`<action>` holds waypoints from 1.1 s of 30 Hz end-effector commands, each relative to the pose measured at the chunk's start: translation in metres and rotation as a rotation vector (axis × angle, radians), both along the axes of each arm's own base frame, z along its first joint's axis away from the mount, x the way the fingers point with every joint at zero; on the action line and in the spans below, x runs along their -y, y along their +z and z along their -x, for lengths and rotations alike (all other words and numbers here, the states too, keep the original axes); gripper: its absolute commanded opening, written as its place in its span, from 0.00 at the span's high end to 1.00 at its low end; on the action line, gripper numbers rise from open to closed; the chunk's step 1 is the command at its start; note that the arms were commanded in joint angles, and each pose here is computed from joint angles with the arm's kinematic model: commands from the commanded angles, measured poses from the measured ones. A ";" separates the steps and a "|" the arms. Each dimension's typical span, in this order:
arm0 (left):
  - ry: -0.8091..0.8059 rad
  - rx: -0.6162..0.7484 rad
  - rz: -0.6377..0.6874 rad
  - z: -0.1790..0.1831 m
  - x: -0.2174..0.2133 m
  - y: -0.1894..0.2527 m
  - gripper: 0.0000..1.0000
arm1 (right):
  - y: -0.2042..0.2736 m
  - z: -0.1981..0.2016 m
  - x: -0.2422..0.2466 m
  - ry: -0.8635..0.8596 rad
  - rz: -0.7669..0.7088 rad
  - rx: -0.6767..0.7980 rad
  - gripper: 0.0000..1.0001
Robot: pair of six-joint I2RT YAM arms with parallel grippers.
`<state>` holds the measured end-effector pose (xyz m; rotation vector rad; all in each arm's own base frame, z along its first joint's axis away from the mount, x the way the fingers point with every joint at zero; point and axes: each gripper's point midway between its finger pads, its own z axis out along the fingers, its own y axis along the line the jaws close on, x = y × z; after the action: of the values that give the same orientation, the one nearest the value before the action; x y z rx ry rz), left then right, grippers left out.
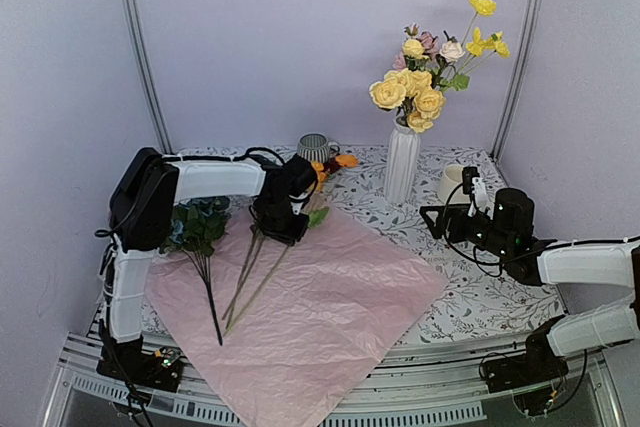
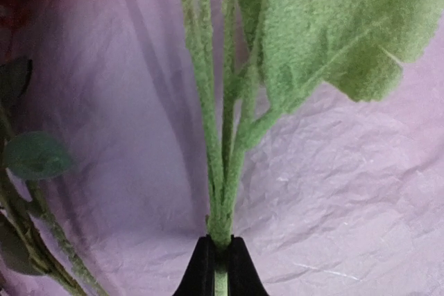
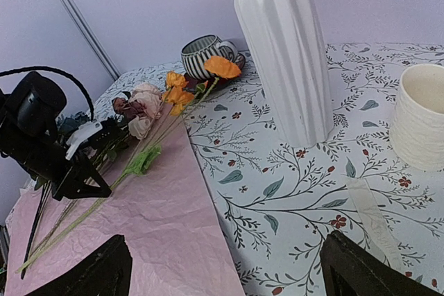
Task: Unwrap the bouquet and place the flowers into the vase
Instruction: Pick up the fake flower from the flattened wrapping paper, then pass from the left arm to the right
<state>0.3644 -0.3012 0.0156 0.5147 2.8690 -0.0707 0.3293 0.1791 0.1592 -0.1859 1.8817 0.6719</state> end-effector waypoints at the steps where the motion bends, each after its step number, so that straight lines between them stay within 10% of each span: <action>1: 0.029 0.105 0.075 -0.006 -0.001 0.053 1.00 | 0.009 0.001 -0.004 0.018 -0.010 0.023 0.04; 16: -0.140 0.358 0.692 0.068 0.027 0.184 1.00 | 0.081 0.066 -0.128 0.346 -0.288 0.019 0.07; 33: -0.547 0.584 1.233 0.183 0.023 0.281 1.00 | 0.159 0.148 -0.265 0.696 -0.402 0.248 0.38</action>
<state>0.2018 -0.3219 0.2642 0.7169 1.7742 -1.2813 0.1921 0.4340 0.2804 -0.6104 1.5506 1.3714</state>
